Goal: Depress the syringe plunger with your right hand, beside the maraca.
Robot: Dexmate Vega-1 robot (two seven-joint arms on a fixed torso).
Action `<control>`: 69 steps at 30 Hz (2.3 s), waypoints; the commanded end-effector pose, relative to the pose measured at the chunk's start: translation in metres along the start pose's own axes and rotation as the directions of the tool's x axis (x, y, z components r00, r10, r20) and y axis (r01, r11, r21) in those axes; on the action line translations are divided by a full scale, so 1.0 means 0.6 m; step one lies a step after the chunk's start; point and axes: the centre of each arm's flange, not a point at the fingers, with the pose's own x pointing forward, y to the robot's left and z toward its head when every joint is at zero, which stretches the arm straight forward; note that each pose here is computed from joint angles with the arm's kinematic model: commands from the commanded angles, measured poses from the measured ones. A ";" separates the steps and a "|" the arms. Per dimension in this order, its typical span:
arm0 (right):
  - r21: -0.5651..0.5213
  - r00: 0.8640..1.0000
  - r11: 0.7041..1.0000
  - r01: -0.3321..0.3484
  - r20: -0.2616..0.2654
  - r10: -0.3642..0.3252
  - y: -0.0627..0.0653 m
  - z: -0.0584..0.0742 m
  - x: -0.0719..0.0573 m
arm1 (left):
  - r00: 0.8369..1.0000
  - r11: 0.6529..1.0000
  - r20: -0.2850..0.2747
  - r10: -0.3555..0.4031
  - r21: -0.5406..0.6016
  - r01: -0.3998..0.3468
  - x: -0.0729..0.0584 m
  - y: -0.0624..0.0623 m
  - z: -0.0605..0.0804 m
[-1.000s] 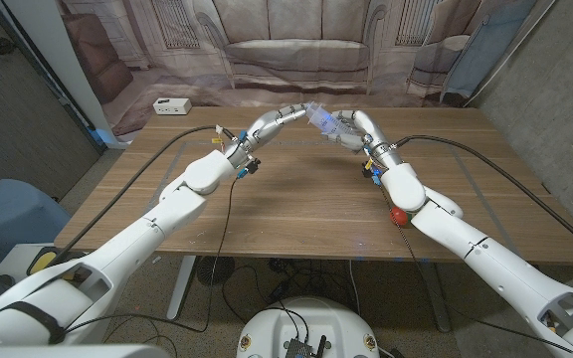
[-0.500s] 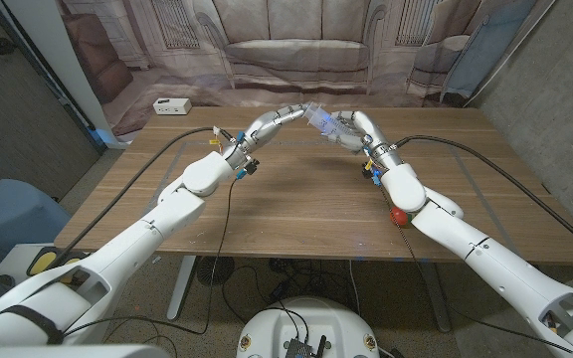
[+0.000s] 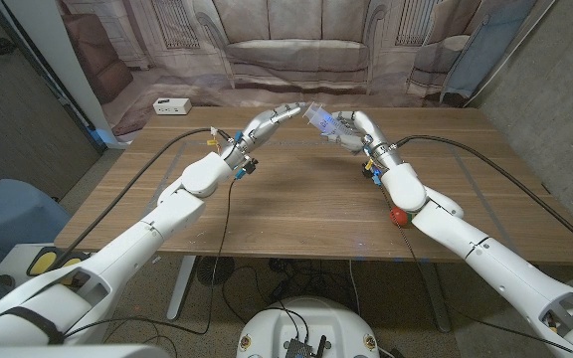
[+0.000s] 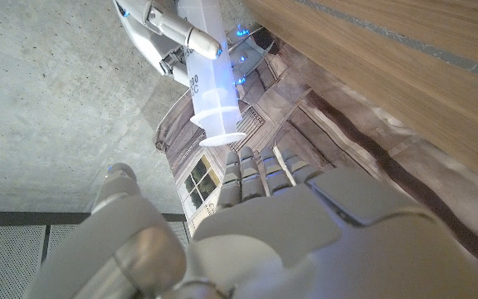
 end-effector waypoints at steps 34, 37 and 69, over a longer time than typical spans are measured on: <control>-0.073 0.996 0.993 -0.091 -0.022 0.090 -0.006 -0.013 0.011 | 0.980 0.979 -0.038 0.194 -0.049 -0.196 -0.050 0.065 -0.017; -0.084 0.995 0.992 -0.096 -0.023 0.095 -0.007 -0.012 0.011 | 0.976 0.974 -0.040 0.216 -0.061 -0.218 -0.056 0.071 -0.020; -0.229 0.989 0.962 -0.148 -0.024 0.146 0.006 -0.005 0.012 | 0.946 0.928 -0.112 0.304 -0.188 -0.320 -0.105 0.093 -0.046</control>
